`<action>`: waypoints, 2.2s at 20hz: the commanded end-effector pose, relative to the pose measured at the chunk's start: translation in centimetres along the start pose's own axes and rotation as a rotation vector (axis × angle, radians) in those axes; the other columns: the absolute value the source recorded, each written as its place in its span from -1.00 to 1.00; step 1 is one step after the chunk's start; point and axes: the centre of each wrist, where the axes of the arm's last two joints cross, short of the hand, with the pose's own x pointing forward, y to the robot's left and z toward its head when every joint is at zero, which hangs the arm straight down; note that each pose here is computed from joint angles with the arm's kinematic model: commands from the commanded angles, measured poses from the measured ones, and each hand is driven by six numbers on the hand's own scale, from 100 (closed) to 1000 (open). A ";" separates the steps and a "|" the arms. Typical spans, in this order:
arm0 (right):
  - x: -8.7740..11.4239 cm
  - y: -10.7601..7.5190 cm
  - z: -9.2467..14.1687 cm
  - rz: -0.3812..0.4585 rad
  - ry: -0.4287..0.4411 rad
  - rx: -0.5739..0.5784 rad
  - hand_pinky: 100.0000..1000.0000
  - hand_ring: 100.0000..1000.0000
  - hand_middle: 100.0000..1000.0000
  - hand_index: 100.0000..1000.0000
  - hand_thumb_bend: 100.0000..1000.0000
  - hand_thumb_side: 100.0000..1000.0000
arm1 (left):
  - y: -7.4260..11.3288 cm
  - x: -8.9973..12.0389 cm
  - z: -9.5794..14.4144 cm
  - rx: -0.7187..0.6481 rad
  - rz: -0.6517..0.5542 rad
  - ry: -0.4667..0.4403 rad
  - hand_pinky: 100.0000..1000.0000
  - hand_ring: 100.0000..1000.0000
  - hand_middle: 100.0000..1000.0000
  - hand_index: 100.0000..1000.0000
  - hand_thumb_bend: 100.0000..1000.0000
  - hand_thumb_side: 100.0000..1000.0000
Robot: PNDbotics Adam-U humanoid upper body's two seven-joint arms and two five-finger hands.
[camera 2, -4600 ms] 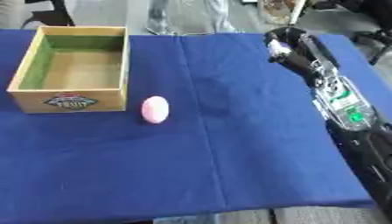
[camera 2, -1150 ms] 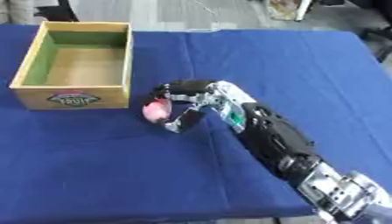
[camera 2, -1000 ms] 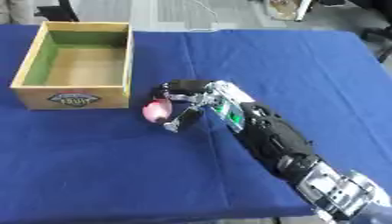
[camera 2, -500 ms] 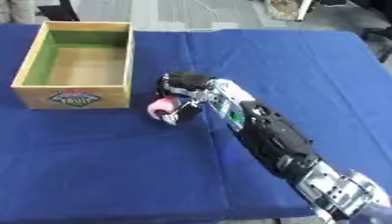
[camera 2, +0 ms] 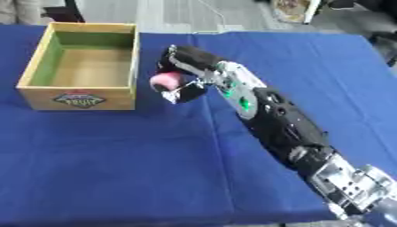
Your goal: Pick up objects on the table and place them in the box.
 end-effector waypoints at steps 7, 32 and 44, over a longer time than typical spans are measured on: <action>-0.2 -7.0 -1.2 0.039 -0.004 -0.159 -0.96 -0.12 -0.36 -0.03 -1.00 -0.75 | -1.5 2.4 -2.0 -0.124 0.016 -0.095 0.18 0.48 -0.02 0.31 -0.29 -1.00; -3.8 -4.5 -3.0 0.221 0.228 0.044 0.91 1.00 0.84 0.81 -1.00 -0.22 | -3.4 4.3 -3.5 -0.248 0.047 -0.169 0.18 0.48 -0.02 0.31 -0.24 -1.00; -2.1 -4.7 -1.7 0.141 0.228 -0.194 0.68 1.00 0.67 0.74 -1.00 -0.84 | -2.1 3.2 -2.7 -0.171 0.029 -0.128 0.18 0.48 -0.02 0.31 -0.22 -1.00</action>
